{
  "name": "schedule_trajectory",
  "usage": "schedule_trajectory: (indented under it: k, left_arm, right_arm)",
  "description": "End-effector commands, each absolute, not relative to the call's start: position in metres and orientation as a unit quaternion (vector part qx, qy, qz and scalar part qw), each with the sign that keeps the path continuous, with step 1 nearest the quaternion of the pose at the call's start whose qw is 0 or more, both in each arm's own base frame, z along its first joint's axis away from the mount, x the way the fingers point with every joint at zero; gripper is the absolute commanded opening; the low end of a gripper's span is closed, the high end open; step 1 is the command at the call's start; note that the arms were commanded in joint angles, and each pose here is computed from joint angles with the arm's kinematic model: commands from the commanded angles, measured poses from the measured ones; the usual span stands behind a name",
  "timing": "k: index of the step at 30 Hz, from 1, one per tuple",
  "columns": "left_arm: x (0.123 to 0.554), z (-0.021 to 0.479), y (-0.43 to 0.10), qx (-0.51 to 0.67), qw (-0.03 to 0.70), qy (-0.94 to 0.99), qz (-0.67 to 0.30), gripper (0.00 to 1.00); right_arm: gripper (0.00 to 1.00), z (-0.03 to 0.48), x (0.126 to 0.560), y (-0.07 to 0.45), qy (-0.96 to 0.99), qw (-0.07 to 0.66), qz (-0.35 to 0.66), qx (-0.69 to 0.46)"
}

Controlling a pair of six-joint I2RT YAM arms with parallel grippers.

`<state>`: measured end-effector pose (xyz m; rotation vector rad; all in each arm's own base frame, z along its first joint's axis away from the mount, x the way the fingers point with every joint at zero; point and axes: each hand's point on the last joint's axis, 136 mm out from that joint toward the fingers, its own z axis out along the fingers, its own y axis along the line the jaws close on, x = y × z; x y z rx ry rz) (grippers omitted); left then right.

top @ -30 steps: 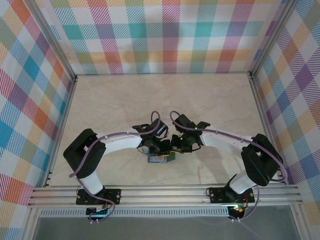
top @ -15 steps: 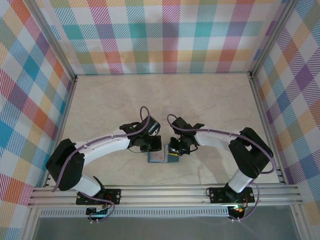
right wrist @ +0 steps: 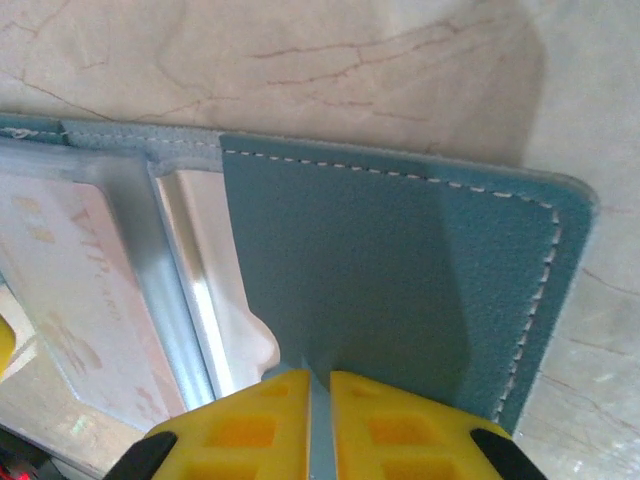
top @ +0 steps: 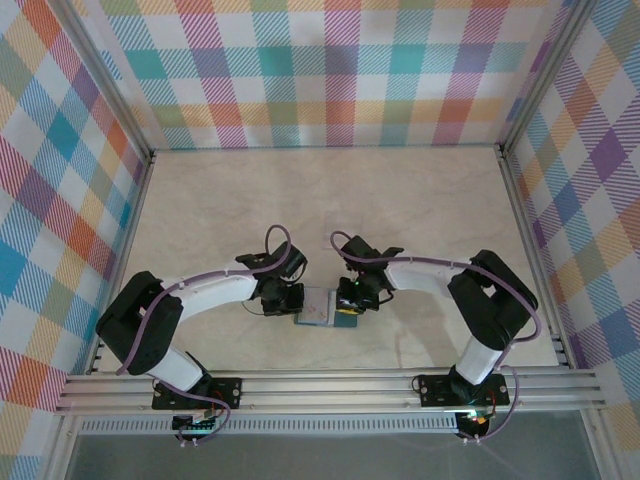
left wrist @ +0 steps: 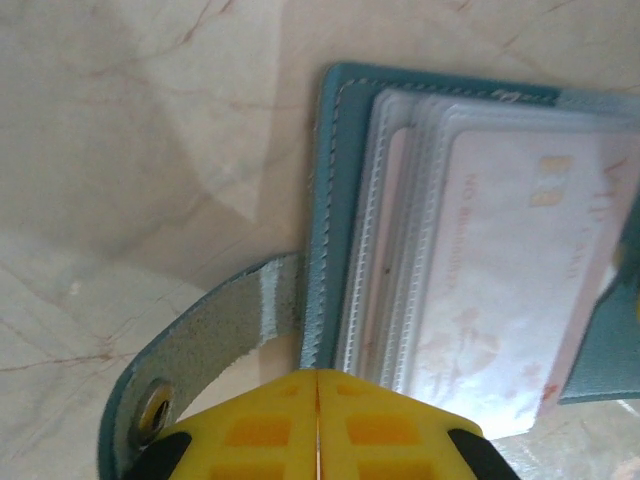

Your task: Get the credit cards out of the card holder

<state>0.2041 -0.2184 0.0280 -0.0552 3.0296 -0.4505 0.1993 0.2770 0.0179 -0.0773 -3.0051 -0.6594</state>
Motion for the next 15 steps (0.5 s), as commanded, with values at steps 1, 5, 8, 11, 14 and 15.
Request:
schedule_trajectory:
  k: [1,5,8,11,14,15]
  left_arm:
    - [0.201,0.016,-0.207,-0.014,0.037,0.991,-0.125,0.08]
    - [0.192,0.01,-0.195,-0.015,0.029,0.994,-0.108,0.08]
    - [0.19,0.014,-0.191,-0.017,0.036,0.993,-0.107,0.08]
    - [0.197,0.029,-0.19,-0.017,0.057,0.992,-0.109,0.08]
    - [0.208,0.055,-0.197,-0.016,0.09,0.988,-0.127,0.11]
    - [0.212,0.064,-0.2,-0.015,0.1,0.986,-0.135,0.12]
  right_arm:
    - [0.16,-0.008,0.192,0.256,-0.987,0.051,-0.154,-0.018]
    - [0.15,-0.009,0.2,0.255,-0.99,0.044,-0.132,-0.004]
    - [0.14,-0.004,0.206,0.255,-0.992,0.039,-0.12,0.002]
    - [0.15,0.002,0.207,0.258,-0.991,0.034,-0.131,0.005]
    - [0.16,0.011,0.209,0.259,-0.99,0.026,-0.137,0.009]
    - [0.18,0.015,0.21,0.261,-0.989,0.022,-0.144,0.01]
